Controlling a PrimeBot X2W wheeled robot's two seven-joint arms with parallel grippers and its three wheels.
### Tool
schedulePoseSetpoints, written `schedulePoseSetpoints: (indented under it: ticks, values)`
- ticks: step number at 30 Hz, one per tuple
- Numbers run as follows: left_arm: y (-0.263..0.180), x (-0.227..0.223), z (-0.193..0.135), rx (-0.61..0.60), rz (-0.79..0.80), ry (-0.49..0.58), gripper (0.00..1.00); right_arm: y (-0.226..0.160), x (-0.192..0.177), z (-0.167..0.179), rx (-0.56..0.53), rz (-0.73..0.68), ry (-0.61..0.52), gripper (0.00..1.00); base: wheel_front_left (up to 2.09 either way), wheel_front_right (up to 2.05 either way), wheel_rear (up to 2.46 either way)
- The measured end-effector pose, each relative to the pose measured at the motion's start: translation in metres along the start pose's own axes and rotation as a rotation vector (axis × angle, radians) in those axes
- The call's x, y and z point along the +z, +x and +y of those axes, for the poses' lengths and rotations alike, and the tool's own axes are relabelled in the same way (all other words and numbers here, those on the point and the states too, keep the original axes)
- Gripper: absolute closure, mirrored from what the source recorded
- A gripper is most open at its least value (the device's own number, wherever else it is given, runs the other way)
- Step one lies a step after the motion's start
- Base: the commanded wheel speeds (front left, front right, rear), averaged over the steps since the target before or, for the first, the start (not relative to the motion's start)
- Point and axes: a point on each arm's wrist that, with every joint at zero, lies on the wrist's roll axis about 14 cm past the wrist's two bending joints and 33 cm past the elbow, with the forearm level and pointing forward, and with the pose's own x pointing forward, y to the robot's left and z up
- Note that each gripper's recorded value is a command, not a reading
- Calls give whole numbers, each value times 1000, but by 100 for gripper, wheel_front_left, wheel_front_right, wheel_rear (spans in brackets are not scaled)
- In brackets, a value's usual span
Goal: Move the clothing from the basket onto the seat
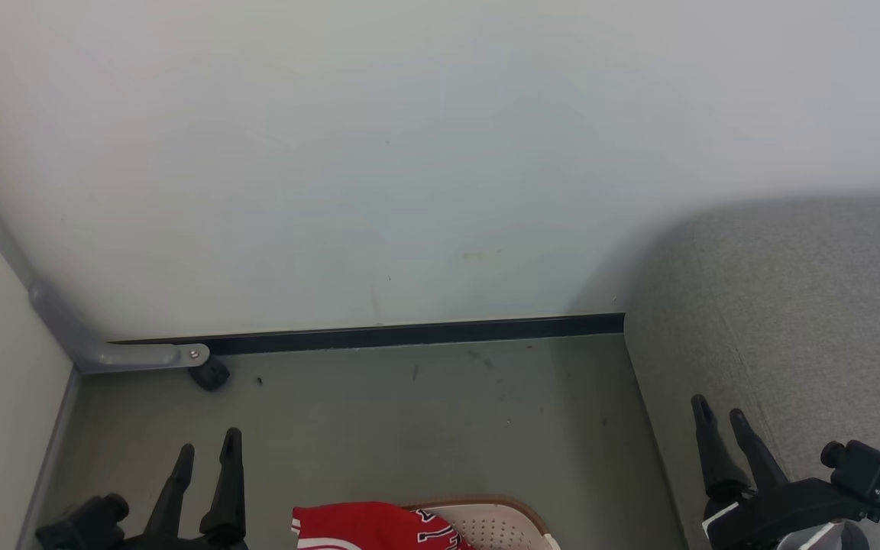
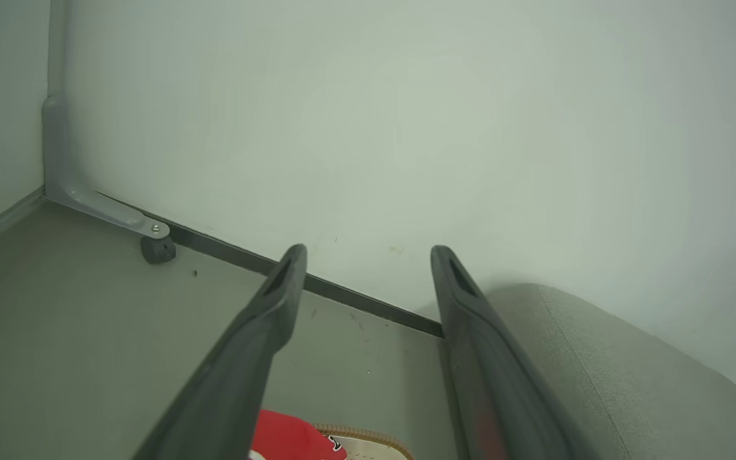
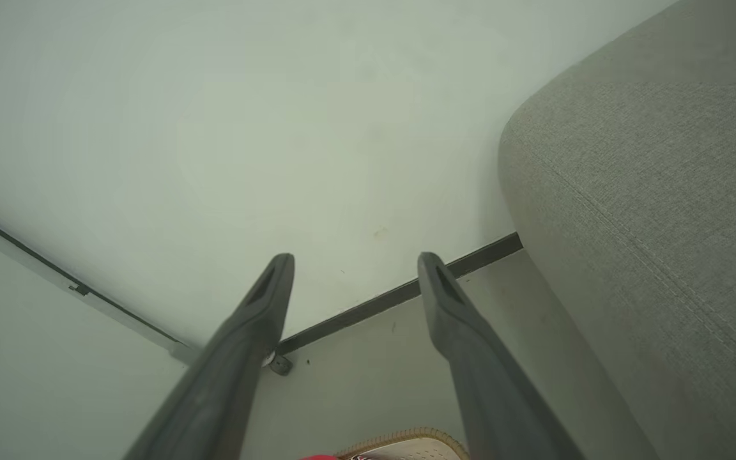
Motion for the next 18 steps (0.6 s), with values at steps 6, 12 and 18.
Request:
schedulePoseSetpoints:
  ticks: [6, 12, 18]
  values:
    - [0, 0, -3, -12, -11, 84, 0, 4, 1, 8, 25, -6, -104, 0, 0, 0, 0]
    - [0, 1, -8, -30, -28, 167, 0, 7, 1, 14, 50, -17, -194, 0, 0, 0, 0]
    - [0, 4, -15, -58, -55, 264, 0, 7, 0, 20, 75, -29, -295, 0, 0, 0, 0]
